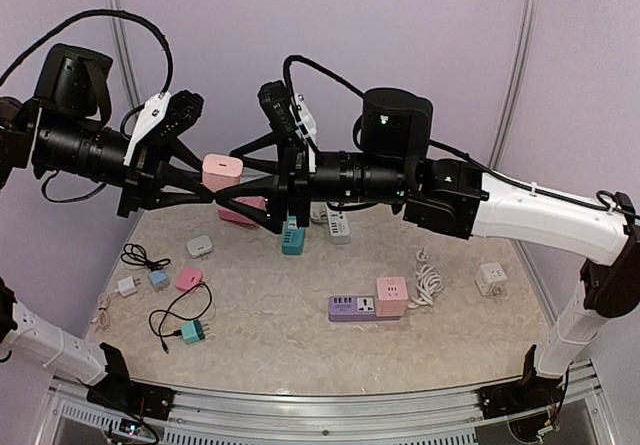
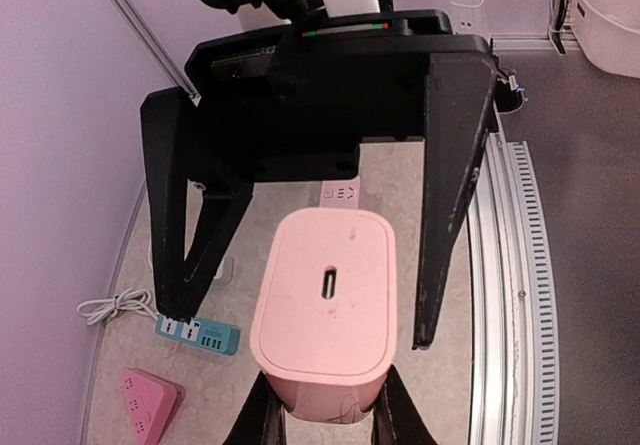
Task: Insert the plug
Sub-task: Adjust the plug.
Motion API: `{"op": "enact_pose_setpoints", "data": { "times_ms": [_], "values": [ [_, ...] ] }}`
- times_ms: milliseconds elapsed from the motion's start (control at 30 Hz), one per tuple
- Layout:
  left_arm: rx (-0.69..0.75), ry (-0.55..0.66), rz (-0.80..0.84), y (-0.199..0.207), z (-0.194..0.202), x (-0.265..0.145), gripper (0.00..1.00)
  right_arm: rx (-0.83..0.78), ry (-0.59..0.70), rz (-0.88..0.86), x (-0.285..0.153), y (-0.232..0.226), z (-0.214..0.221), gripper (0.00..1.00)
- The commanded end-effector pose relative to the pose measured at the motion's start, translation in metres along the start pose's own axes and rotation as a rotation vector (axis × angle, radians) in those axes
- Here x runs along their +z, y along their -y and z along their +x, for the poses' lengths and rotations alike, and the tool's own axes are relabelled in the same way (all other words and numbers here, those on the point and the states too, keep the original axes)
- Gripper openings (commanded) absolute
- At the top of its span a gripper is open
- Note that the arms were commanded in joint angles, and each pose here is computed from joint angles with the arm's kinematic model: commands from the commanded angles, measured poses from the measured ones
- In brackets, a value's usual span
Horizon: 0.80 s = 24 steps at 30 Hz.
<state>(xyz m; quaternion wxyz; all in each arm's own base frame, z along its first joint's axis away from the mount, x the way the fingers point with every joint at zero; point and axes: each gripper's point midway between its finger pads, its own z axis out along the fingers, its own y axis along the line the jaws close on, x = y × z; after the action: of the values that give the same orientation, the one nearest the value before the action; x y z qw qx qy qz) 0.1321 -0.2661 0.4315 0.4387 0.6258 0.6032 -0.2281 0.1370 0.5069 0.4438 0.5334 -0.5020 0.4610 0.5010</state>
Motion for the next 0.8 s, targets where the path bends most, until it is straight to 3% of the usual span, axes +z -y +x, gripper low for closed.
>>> {"op": "enact_pose_setpoints", "data": {
  "times_ms": [0, 200, 567, 767],
  "values": [
    [0.038, -0.059, -0.005, 0.002, 0.016, 0.007, 0.0, 0.074, -0.13, 0.108, -0.014, 0.01, 0.003, 0.85],
    [0.038, -0.081, -0.014, -0.001, 0.018, 0.016, 0.0, 0.072, -0.232, 0.127, -0.008, 0.014, 0.013, 0.85],
    [0.039, -0.098, -0.002, 0.001, 0.022, 0.021, 0.0, 0.107, -0.318, 0.099, 0.003, 0.013, 0.029, 0.42],
    [0.041, -0.094, 0.001, 0.001, 0.02, 0.021, 0.0, 0.123, -0.355, 0.076, -0.001, 0.008, 0.038, 0.47]
  ]
}}
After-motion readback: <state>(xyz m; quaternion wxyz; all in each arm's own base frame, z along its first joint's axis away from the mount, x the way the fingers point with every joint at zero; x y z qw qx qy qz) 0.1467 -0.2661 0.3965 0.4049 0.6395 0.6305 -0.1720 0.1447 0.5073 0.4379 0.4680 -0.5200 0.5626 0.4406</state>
